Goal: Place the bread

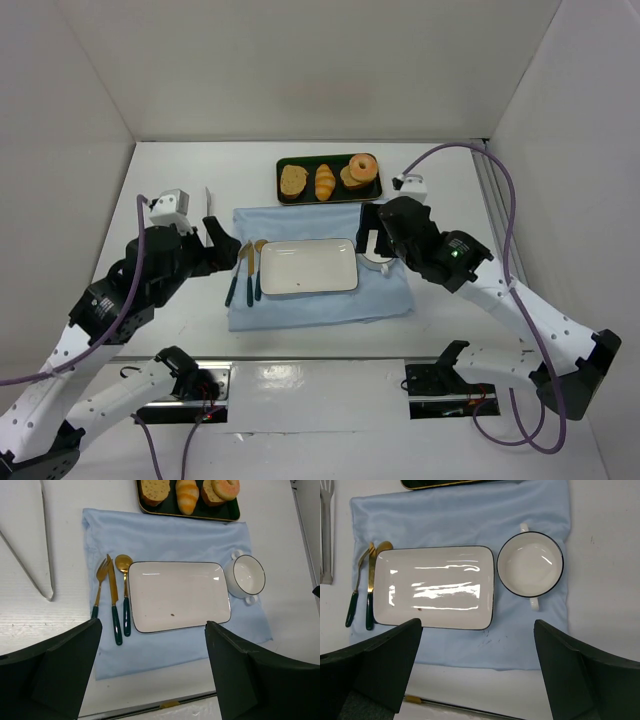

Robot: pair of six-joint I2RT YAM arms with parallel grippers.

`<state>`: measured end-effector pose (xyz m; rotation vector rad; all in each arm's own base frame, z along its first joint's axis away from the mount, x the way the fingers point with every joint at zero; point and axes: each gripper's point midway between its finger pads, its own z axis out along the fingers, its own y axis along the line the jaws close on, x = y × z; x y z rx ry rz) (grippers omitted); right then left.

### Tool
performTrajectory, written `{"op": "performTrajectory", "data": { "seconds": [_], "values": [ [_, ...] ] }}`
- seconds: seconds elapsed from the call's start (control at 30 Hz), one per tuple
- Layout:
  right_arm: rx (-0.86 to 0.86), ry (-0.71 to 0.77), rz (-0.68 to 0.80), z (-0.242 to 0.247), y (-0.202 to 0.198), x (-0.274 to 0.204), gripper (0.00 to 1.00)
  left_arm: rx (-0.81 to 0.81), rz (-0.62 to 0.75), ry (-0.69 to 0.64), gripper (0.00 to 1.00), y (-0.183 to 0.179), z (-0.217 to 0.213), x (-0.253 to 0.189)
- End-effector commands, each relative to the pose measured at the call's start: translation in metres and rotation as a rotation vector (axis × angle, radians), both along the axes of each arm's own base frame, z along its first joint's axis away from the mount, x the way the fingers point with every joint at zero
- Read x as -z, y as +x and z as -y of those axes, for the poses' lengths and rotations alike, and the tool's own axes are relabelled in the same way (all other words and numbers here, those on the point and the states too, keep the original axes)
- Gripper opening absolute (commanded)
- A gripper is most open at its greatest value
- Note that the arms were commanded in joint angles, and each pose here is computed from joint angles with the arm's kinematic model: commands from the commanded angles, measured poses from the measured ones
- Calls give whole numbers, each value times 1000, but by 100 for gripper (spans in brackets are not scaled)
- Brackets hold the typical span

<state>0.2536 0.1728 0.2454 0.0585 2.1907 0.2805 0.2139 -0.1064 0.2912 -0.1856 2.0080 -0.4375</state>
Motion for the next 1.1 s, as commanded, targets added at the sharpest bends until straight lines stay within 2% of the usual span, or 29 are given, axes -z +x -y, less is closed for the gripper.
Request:
{"op": "performTrajectory", "data": {
  "seconds": [0.0,0.37,0.6,0.9,1.07],
  "values": [
    [-11,12,36,-6,5,-6,100,-45,21,13,97,-2,-12,-13],
    [-48,-26,18,-7,3,6,100,-259,-120,264,100,8,-53,33],
    [-79,-39,18,-15,8,5,100,-340,-172,370,100,29,-60,75],
    [-94,-43,-4,-23,12,9,100,-424,-257,342,100,59,-80,125],
    [-94,-44,-5,-25,13,8,100,-400,-284,263,100,79,-81,147]
  ]
}}
